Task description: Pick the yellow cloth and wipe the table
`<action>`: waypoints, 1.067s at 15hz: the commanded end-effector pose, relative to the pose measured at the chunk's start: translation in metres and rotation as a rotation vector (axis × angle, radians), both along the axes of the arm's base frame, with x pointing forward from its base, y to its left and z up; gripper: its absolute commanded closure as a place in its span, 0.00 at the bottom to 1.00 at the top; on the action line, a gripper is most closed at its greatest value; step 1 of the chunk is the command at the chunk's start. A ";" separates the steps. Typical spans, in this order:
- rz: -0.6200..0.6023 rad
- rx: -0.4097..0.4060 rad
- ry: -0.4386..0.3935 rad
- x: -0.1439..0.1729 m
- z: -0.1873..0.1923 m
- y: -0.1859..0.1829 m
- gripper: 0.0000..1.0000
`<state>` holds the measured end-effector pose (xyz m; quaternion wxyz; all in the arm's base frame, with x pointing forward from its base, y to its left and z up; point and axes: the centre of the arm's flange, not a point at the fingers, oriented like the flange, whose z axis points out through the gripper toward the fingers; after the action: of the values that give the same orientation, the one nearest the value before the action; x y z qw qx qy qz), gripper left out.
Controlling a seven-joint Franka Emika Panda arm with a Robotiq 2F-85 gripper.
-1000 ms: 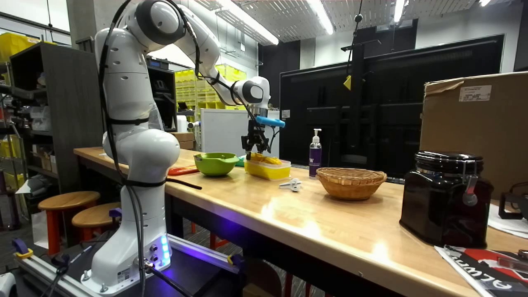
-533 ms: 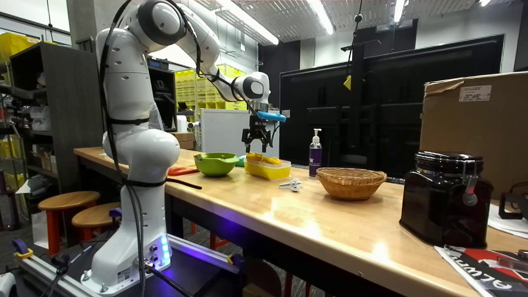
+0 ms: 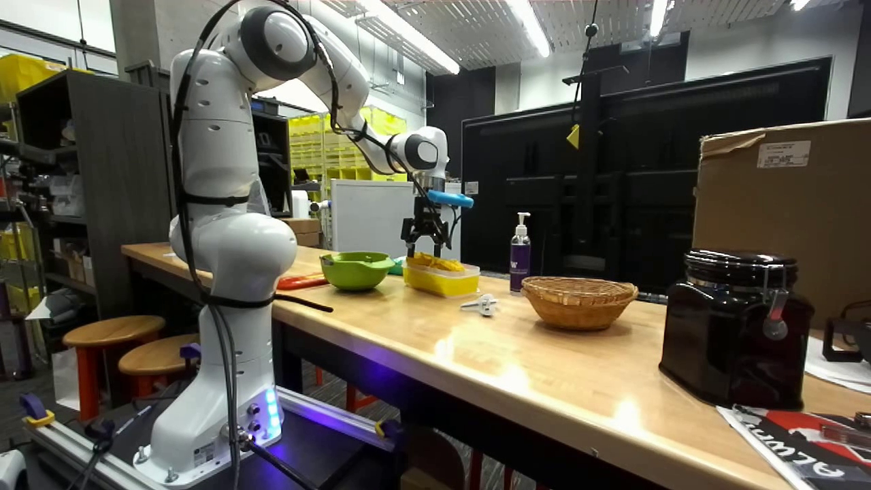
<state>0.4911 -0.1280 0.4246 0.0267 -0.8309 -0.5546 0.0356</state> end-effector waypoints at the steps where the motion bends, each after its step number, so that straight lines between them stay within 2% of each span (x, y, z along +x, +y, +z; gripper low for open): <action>1: 0.006 0.021 0.008 0.005 -0.005 -0.007 0.25; 2: 0.006 0.020 0.011 0.005 -0.006 -0.008 0.27; 4: 0.007 0.020 0.014 0.005 -0.009 -0.009 0.38; 12: 0.024 0.009 0.011 0.005 0.000 -0.007 1.00; 16: 0.018 -0.002 0.005 0.000 0.006 -0.007 0.98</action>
<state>0.4948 -0.1341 0.4200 0.0312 -0.8272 -0.5595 0.0413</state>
